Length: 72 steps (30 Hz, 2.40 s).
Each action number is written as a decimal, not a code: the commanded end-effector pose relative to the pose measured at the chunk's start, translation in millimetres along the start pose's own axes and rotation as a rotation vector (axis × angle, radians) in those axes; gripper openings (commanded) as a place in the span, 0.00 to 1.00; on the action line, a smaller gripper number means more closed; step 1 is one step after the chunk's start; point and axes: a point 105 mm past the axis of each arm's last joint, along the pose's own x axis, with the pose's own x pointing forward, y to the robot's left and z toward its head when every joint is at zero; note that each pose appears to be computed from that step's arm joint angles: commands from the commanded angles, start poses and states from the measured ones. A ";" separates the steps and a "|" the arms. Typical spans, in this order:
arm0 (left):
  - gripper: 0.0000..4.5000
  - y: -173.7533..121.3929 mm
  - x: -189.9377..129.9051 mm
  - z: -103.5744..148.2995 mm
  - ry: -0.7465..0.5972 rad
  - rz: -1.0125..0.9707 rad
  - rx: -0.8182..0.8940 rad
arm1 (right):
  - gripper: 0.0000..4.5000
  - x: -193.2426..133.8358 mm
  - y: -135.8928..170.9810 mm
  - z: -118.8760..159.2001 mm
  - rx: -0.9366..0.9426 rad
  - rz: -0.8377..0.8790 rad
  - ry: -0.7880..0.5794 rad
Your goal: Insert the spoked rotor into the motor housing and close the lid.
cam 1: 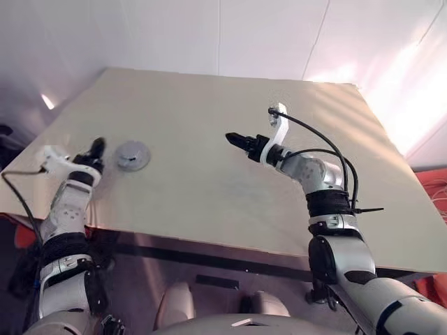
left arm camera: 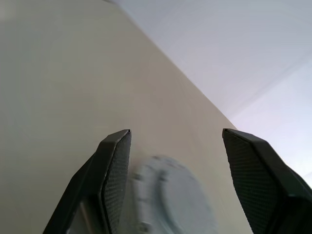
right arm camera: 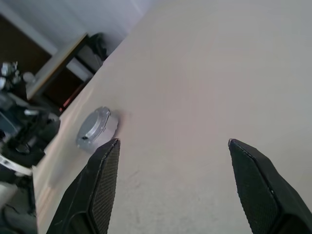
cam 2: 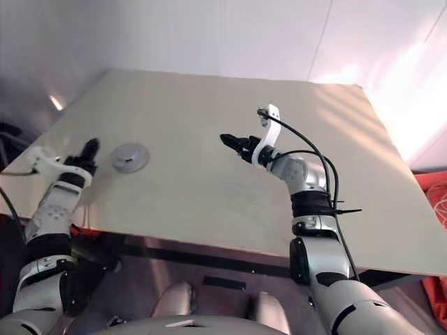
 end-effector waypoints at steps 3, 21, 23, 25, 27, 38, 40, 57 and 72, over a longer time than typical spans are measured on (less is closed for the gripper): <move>0.70 -87.1 -13.4 -34.7 0.249 -0.397 0.274 | 0.89 -28.6 -18.8 21.0 -0.389 -0.017 -0.029; 0.70 -135.6 -25.5 -101.9 0.386 -0.666 0.579 | 0.89 -98.4 -1.4 -21.8 -0.637 0.333 0.161; 0.70 -142.8 -27.9 -102.6 0.379 -0.692 0.567 | 0.89 -98.1 9.7 -23.8 -0.620 0.364 0.136; 0.70 -144.3 -29.8 -102.8 0.382 -0.705 0.560 | 0.89 -96.6 13.0 -24.5 -0.618 0.365 0.131; 0.70 -144.4 -31.3 -102.7 0.389 -0.713 0.555 | 0.89 -95.1 12.6 -26.0 -0.623 0.359 0.142; 0.70 -140.0 -35.2 -106.8 0.399 -0.719 0.554 | 0.89 -84.4 -2.3 -27.8 -0.616 0.276 0.166; 0.70 -139.2 -35.6 -106.8 0.397 -0.716 0.556 | 0.89 -82.9 -6.4 -27.1 -0.619 0.252 0.165; 0.99 -137.4 -40.8 -110.7 0.445 -0.722 0.488 | 1.00 -77.0 -14.4 -26.0 -0.637 0.200 0.161; 0.99 -136.8 -42.9 -117.4 0.448 -0.716 0.531 | 1.00 -76.4 -15.4 -22.8 -0.660 0.182 0.119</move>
